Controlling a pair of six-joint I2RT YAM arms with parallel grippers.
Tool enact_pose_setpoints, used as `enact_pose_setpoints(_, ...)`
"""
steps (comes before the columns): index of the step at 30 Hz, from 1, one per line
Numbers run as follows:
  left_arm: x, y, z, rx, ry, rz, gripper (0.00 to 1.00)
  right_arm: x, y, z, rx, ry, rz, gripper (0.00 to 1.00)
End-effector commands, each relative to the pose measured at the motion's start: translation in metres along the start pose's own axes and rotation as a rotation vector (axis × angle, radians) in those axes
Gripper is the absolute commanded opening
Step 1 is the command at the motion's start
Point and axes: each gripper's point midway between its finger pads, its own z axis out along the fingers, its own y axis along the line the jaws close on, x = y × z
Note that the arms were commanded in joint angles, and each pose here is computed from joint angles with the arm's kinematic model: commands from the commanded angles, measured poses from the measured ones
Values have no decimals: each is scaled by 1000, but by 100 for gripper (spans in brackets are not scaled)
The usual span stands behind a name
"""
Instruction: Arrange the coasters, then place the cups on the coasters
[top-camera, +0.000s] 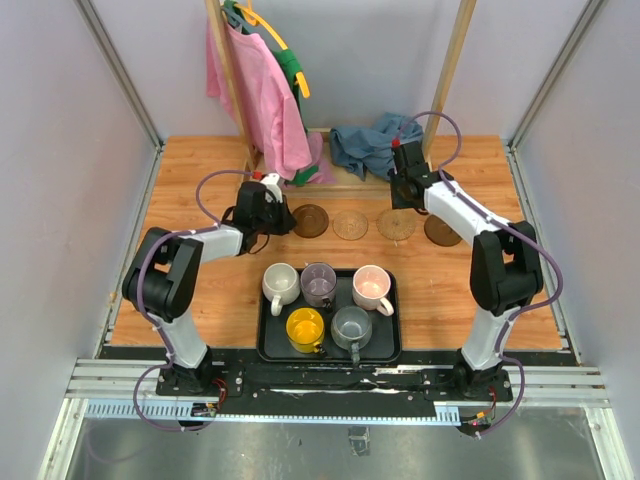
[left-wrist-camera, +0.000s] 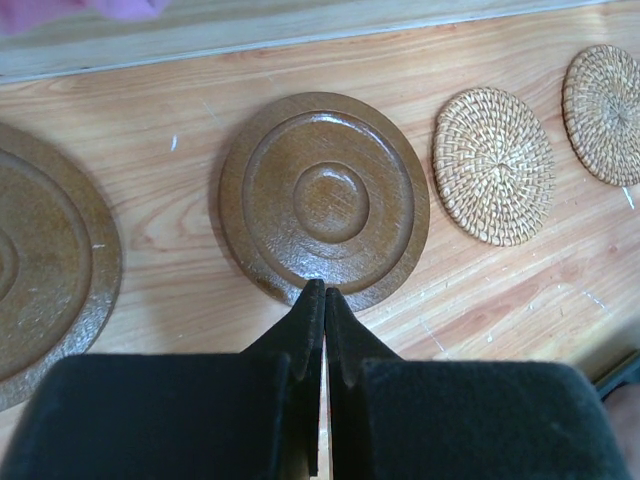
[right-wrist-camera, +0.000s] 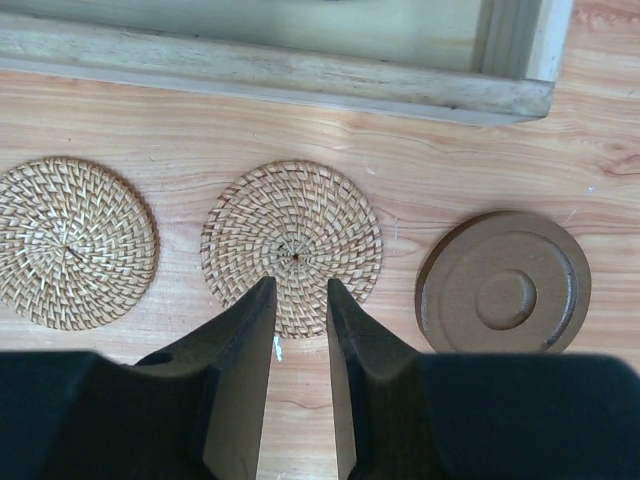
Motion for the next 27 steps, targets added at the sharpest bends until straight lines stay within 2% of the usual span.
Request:
enact_pose_setpoints(1,-11,-17,12,78,-25,59,2,16,-3,-7,29,33,-17,29)
enact_pose_setpoints(8,-4,-30,28,99,1,100,3,40,-1,-2,20,84,-5,29)
enact_pose_setpoints(16,-3,6,48,-114,20,67,2,39,-8,-9,42,61,0,28)
enact_pose_setpoints(18,1,13,52,-146,41,66,2,37,-13,-12,61,48,6,25)
enact_pose_setpoints(23,15,25,57,-196,99,62,2,39,-30,-13,91,44,62,6)
enact_pose_setpoints(27,24,38,53,-269,140,65,1,42,-45,-12,107,50,121,3)
